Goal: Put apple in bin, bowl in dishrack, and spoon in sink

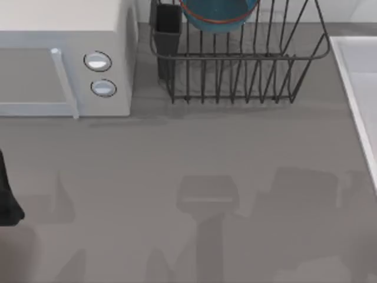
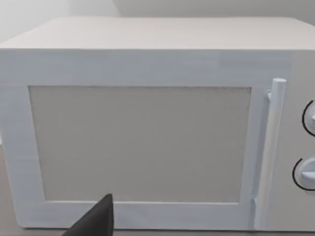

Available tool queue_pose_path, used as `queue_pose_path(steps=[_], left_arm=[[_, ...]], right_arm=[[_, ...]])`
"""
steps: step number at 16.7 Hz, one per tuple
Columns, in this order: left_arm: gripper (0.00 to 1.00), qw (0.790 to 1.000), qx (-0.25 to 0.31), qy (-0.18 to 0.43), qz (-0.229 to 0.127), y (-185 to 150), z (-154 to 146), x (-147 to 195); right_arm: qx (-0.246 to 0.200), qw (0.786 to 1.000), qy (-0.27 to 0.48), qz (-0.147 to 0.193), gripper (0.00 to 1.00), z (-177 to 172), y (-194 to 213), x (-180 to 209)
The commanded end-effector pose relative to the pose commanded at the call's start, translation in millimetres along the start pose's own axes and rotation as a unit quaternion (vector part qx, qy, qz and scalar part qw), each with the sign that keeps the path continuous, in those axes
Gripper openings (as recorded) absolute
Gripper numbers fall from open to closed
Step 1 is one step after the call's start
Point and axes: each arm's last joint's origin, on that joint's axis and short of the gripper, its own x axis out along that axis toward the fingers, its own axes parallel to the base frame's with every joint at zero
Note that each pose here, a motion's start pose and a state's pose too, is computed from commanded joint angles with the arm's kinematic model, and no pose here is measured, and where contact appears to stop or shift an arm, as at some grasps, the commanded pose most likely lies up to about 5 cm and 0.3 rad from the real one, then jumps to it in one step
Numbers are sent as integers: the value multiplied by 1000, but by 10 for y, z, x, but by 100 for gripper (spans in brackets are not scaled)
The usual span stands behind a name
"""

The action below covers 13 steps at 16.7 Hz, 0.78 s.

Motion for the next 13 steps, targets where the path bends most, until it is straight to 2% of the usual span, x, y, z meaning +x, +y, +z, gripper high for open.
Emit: queue_pose_path(steps=[4,8,13], left_arm=[[100,1000,0,0,0,0,0,0],[100,1000,0,0,0,0,0,0],[100,1000,0,0,0,0,0,0]], right_arm=[[-7,1000,1,-2,0,72,-674,-156],[-8,1000,3,4,0,216,-1285,-89],[-1,1000,3,-18,0,435,-1798,46]])
